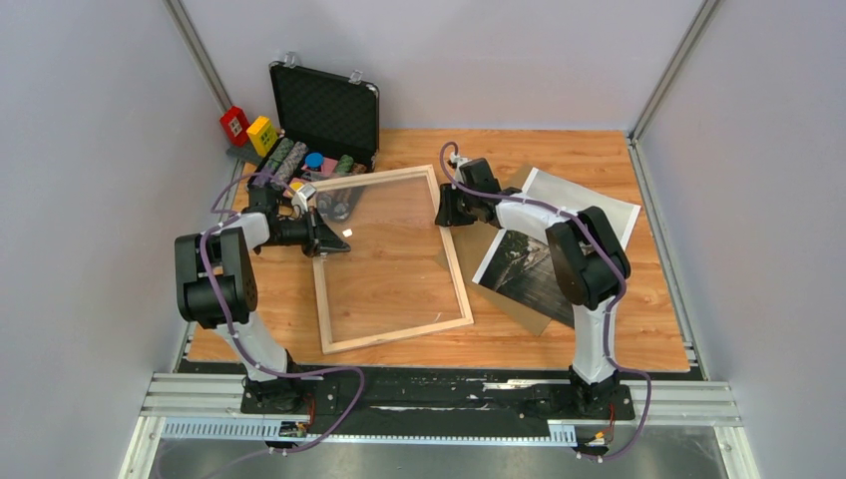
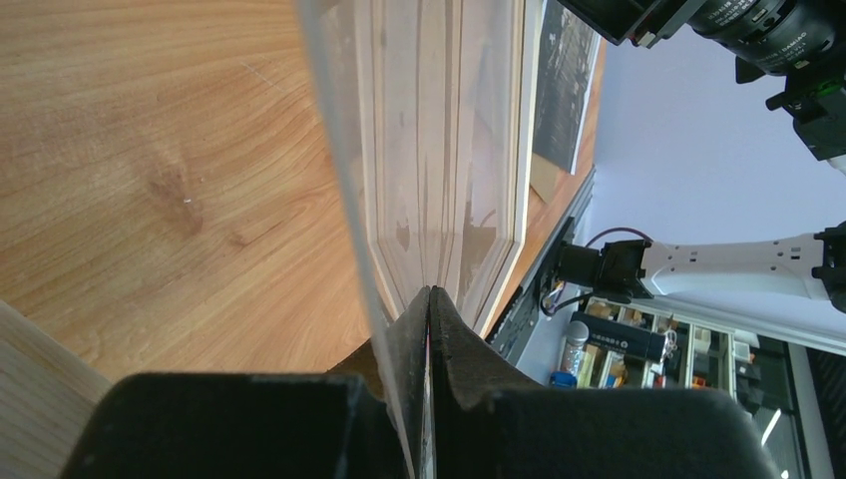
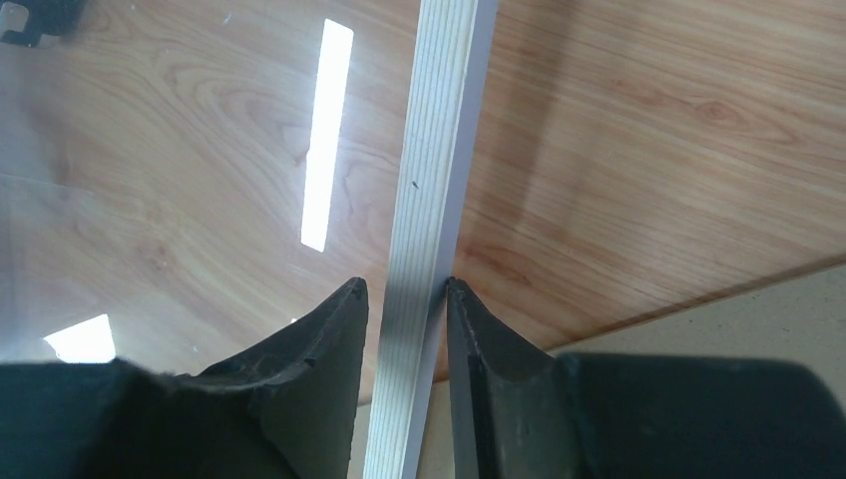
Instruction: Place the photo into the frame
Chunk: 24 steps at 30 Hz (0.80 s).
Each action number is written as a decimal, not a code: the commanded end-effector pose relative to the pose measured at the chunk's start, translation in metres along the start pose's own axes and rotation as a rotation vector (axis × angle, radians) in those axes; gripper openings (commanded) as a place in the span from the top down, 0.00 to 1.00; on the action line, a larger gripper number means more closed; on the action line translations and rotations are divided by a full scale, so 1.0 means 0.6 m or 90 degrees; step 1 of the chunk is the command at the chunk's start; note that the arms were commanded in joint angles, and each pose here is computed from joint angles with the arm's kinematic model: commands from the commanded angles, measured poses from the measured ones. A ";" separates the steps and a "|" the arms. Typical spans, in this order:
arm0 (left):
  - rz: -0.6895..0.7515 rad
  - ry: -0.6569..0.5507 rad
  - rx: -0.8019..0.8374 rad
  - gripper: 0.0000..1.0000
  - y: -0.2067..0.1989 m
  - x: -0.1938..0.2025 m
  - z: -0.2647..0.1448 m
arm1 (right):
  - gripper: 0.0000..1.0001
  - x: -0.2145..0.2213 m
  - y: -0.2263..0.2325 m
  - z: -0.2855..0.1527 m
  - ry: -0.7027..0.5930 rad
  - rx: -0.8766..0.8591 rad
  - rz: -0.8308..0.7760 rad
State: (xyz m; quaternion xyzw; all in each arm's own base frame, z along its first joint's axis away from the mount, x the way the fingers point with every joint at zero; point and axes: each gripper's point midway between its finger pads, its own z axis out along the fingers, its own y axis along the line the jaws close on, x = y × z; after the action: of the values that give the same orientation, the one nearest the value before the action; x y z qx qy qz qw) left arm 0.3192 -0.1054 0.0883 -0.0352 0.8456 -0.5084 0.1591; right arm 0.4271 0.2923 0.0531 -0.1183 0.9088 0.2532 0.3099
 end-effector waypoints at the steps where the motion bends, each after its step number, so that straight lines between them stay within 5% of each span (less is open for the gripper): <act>1: 0.037 -0.010 0.007 0.91 -0.011 -0.021 0.001 | 0.68 -0.030 0.005 0.002 -0.031 0.015 -0.027; 24: 0.024 -0.006 -0.011 0.82 0.004 -0.021 0.005 | 0.79 -0.033 0.007 -0.001 -0.032 0.017 -0.033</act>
State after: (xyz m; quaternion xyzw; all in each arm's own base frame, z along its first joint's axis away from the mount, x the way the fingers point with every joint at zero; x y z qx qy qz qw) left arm 0.3209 -0.1037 0.0806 -0.0409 0.8518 -0.4993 0.1534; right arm 0.4295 0.2897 0.0493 -0.1213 0.9120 0.2344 0.3140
